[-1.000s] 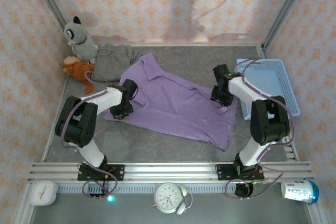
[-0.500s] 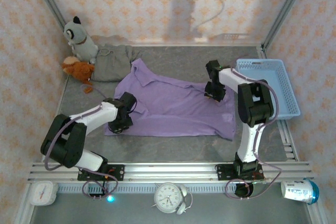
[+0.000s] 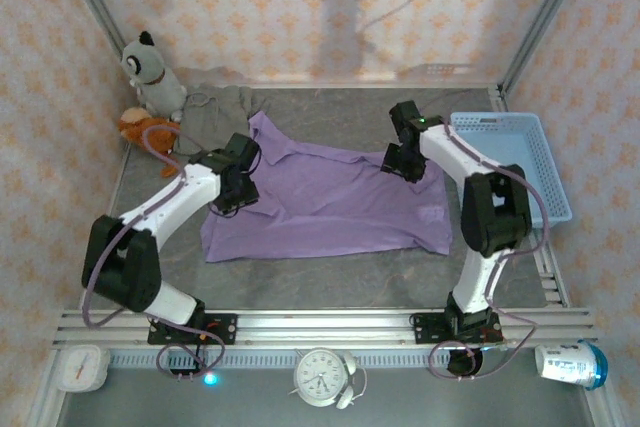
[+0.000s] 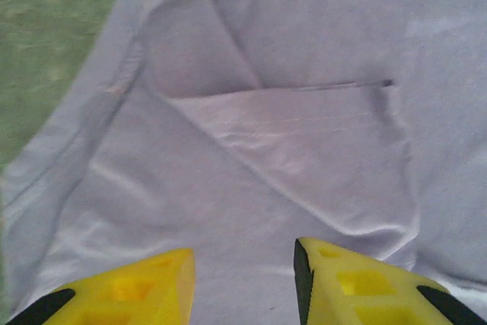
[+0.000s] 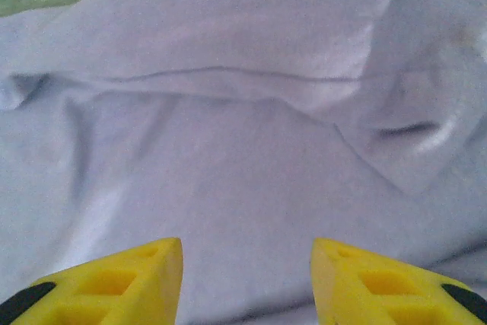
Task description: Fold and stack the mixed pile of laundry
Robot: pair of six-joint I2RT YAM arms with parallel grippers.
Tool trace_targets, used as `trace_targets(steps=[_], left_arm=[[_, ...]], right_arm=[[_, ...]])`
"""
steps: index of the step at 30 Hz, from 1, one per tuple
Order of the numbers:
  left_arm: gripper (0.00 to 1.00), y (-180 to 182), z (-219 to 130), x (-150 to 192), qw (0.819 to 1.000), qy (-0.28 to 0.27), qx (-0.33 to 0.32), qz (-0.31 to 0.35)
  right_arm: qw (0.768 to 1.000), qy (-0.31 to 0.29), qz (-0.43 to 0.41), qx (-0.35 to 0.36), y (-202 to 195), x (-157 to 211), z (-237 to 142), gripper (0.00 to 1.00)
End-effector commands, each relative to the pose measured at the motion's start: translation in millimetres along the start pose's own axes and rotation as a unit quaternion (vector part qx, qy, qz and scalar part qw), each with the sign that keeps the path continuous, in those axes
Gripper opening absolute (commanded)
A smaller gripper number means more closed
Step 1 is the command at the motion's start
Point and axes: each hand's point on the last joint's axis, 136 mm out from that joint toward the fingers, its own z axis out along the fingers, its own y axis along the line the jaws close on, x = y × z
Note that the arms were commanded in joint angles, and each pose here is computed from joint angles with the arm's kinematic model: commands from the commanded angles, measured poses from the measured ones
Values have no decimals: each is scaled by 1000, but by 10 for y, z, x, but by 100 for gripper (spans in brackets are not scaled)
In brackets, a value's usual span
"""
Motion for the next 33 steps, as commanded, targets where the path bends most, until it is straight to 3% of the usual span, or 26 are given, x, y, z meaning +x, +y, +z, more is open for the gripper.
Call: trace_targets(steps=[1,11,19,26,33], left_arm=[[39,-153,149,82,999,26,2,25],[41,-455,470,277,998,51,-2,39],[32,-548,595,132,999,27,-8,33],[31,-620,671,33,999,15,-13,35],[11,-592,565,-113,999,-12,-26,43]], right_arm=[[1000,9,8,10,-145,166,-122,48],[1000,6,15,25,-289,277,-171,49],[999,-2,14,32,-358,275,-245,49],[999,-5,15,33,-387,287,-292,48],[999,-9,15,37,-440,317,-351,48]])
